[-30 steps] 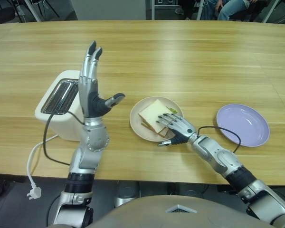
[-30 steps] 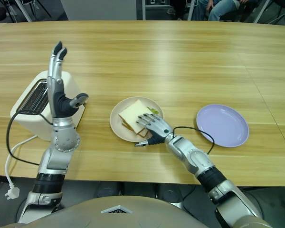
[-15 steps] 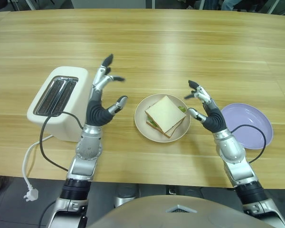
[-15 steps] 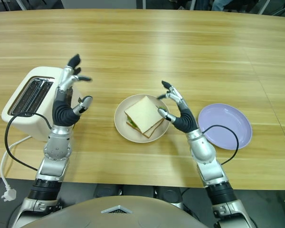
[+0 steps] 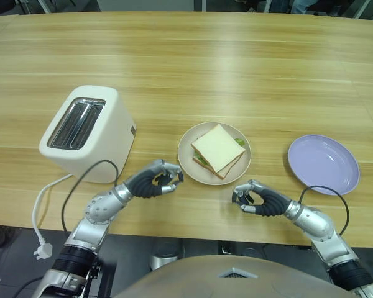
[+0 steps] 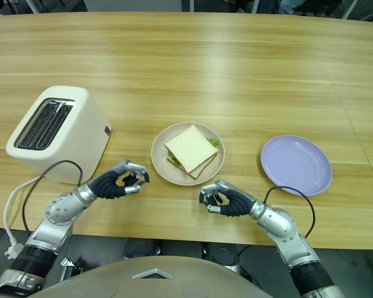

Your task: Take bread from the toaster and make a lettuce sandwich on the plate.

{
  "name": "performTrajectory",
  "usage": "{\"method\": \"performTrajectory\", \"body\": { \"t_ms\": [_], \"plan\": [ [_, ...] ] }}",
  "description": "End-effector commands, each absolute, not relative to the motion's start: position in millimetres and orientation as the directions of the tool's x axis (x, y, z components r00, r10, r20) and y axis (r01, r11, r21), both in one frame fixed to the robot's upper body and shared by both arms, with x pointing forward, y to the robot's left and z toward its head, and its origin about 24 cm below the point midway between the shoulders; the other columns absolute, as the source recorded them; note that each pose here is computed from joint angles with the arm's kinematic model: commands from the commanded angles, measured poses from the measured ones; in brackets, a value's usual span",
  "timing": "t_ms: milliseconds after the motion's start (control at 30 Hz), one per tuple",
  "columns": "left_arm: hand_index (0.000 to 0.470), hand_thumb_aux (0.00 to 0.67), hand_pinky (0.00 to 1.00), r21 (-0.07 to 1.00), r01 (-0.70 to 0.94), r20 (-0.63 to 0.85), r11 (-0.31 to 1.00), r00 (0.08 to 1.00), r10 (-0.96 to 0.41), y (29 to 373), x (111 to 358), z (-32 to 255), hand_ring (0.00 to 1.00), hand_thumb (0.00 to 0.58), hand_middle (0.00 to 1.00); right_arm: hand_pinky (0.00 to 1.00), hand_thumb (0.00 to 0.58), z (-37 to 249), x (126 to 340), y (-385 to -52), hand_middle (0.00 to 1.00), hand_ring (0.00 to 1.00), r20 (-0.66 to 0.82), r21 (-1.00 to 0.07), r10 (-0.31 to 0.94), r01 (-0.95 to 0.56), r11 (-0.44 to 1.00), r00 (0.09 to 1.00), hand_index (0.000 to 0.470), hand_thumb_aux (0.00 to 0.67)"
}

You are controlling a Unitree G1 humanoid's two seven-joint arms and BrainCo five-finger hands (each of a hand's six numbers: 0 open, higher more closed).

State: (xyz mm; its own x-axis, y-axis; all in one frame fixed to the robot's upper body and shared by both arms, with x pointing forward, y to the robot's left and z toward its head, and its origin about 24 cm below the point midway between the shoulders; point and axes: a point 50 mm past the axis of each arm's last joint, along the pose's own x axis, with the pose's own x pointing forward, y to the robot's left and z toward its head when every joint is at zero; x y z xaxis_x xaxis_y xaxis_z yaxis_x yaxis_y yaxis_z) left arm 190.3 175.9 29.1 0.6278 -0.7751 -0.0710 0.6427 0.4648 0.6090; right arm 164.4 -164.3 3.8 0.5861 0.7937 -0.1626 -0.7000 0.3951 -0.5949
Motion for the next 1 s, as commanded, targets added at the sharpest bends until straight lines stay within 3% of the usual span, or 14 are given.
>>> {"method": "performTrajectory", "body": {
  "t_ms": [33, 167, 400, 800, 1000],
  "plan": [
    [0.460, 0.670, 1.00, 0.655, 0.699, -0.291, 0.288, 0.584, -0.758, 164.8, 189.1, -7.8, 1.00, 0.580, 1.00, 1.00, 0.580, -15.0, 167.8, -159.5, 1.00, 1.00, -0.251, -0.711, 0.754, -0.644, 0.282, 0.607, 0.460, 0.670],
    [0.460, 0.670, 1.00, 0.694, 0.705, -0.407, 0.143, 0.549, -0.730, 148.6, 188.7, -36.1, 1.00, 0.580, 1.00, 1.00, 0.580, -31.3, 174.1, -152.2, 1.00, 1.00, -0.309, -0.797, 0.711, -0.580, 0.169, 0.632, 0.460, 0.670],
    [0.460, 0.670, 1.00, 0.784, 0.620, -0.423, 0.028, 0.567, -0.707, 123.7, 200.3, -51.4, 1.00, 0.580, 1.00, 1.00, 0.580, -39.3, 195.1, -142.8, 1.00, 1.00, -0.285, -0.896, 0.655, -0.437, 0.077, 0.700, 0.460, 0.670],
    [0.460, 0.670, 1.00, 0.974, 0.186, -0.096, 0.132, 0.859, -0.503, 120.2, 277.6, -19.1, 1.00, 0.580, 1.00, 1.00, 0.580, -16.0, 275.9, -124.5, 1.00, 1.00, -0.027, -0.984, 0.541, -0.117, 0.133, 0.841, 0.460, 0.670],
    [0.460, 0.670, 1.00, 0.978, 0.075, 0.017, 0.193, 0.900, -0.436, 131.2, 283.9, -11.7, 1.00, 0.580, 1.00, 1.00, 0.580, -3.5, 281.6, -130.0, 1.00, 1.00, 0.081, -0.982, 0.522, -0.022, 0.189, 0.849, 0.460, 0.670]
  ]
}}
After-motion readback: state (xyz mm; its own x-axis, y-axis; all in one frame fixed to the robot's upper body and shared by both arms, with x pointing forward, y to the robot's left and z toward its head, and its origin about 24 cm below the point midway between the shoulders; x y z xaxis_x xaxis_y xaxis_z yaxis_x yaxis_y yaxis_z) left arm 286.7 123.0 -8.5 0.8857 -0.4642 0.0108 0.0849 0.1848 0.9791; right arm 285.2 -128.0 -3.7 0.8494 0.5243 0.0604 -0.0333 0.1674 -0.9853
